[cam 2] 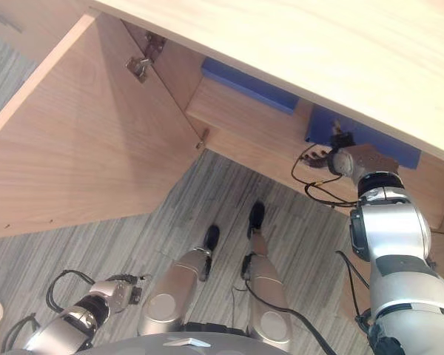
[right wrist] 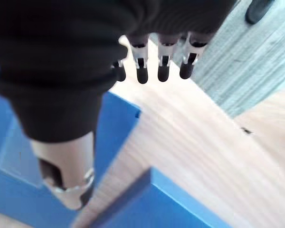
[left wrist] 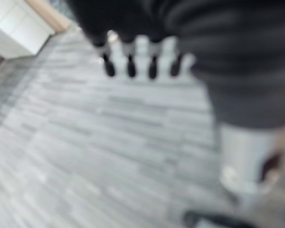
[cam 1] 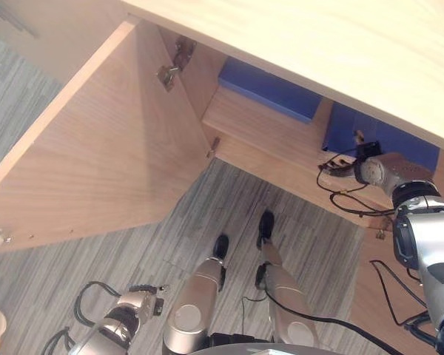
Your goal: Put the empty folder in the office cabinet
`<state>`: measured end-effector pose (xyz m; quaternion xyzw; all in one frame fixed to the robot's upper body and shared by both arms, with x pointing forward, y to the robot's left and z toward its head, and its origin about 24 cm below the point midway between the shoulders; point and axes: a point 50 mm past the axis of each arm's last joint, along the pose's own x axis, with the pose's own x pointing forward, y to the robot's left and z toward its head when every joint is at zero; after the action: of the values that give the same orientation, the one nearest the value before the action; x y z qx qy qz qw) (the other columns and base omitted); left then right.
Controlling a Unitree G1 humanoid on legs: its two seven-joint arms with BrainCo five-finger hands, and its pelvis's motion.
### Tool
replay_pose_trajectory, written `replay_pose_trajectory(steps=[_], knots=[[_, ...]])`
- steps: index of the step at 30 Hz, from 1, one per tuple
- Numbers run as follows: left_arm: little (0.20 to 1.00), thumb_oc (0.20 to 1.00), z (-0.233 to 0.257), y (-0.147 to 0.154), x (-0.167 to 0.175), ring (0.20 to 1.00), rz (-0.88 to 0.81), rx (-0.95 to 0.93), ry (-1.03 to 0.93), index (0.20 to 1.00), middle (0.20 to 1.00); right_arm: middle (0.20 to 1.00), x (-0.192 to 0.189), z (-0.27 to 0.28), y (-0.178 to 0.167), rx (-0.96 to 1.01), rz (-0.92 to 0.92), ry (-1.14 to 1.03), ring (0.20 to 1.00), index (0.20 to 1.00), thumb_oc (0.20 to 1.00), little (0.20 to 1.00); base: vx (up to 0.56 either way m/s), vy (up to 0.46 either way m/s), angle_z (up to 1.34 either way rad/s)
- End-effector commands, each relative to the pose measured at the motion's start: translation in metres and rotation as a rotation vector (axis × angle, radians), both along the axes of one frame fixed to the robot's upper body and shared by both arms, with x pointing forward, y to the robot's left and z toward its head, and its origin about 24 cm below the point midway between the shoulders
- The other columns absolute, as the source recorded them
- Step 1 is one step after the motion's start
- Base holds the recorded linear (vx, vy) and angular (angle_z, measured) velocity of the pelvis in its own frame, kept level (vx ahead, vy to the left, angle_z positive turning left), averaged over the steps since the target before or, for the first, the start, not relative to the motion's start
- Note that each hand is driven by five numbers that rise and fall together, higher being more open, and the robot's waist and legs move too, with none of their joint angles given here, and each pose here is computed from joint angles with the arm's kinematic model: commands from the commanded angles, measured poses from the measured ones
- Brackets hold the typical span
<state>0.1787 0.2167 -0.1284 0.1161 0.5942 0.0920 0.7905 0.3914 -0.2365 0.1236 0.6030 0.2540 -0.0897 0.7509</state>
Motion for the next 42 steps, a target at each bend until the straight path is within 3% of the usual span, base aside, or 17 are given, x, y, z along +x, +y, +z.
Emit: replay_pose_trajectory(steps=[1,6,13,14,15,24,32,38,42], knots=[[1.000,1.000,0.000,0.037,-0.020,1.000,0.021,0.110,0.072,1.000,1.000,1.000,0.002,0.025,-0.005,-0.006,0.069,-0.119,1.000,1.000,1.000,1.000,0.00,0.000,0.00],[1.000,1.000,0.000,0.043,-0.021,1.000,0.030,0.113,0.065,1.000,1.000,1.000,0.003,0.022,-0.008,-0.029,0.034,-0.110,1.000,1.000,1.000,1.000,0.01,-0.001,-0.11],[1.000,1.000,0.001,0.041,-0.017,1.000,0.033,0.104,0.049,1.000,1.000,1.000,0.008,0.032,-0.023,-0.102,-0.188,-0.025,1.000,1.000,1.000,1.000,-0.01,0.002,-0.08],[1.000,1.000,0.002,0.041,-0.015,1.000,0.030,0.104,0.048,1.000,1.000,0.404,0.009,0.033,-0.023,-0.110,-0.190,-0.026,0.404,0.404,0.404,0.404,0.00,0.000,0.00],[1.000,1.000,0.002,0.040,-0.014,1.000,0.028,0.104,0.047,1.000,1.000,0.200,0.009,0.034,-0.025,-0.157,-0.202,-0.016,0.200,0.200,0.200,0.200,0.00,0.000,0.00],[1.000,1.000,0.007,0.035,-0.002,1.000,0.022,0.106,0.021,1.000,1.000,0.200,0.009,0.034,-0.031,-0.270,-0.267,0.007,0.200,0.200,0.200,0.200,0.00,-0.004,0.02],[1.000,1.000,0.017,0.031,0.018,1.000,0.010,0.135,-0.057,1.000,1.000,0.200,0.008,0.029,-0.033,-0.974,-0.121,0.124,0.200,0.200,0.200,0.200,-0.03,0.003,-0.03],[1.000,1.000,0.026,0.033,0.033,1.000,-0.010,0.179,-0.148,1.000,1.000,0.200,0.008,0.020,-0.027,-1.194,-0.002,0.150,0.200,0.200,0.200,0.200,-0.03,0.001,0.04],[1.000,1.000,0.042,0.032,0.058,1.000,-0.014,0.179,-0.259,1.000,1.000,0.200,0.010,0.020,-0.023,-1.479,0.129,0.128,0.200,0.200,0.200,0.200,-0.04,0.041,0.00]])
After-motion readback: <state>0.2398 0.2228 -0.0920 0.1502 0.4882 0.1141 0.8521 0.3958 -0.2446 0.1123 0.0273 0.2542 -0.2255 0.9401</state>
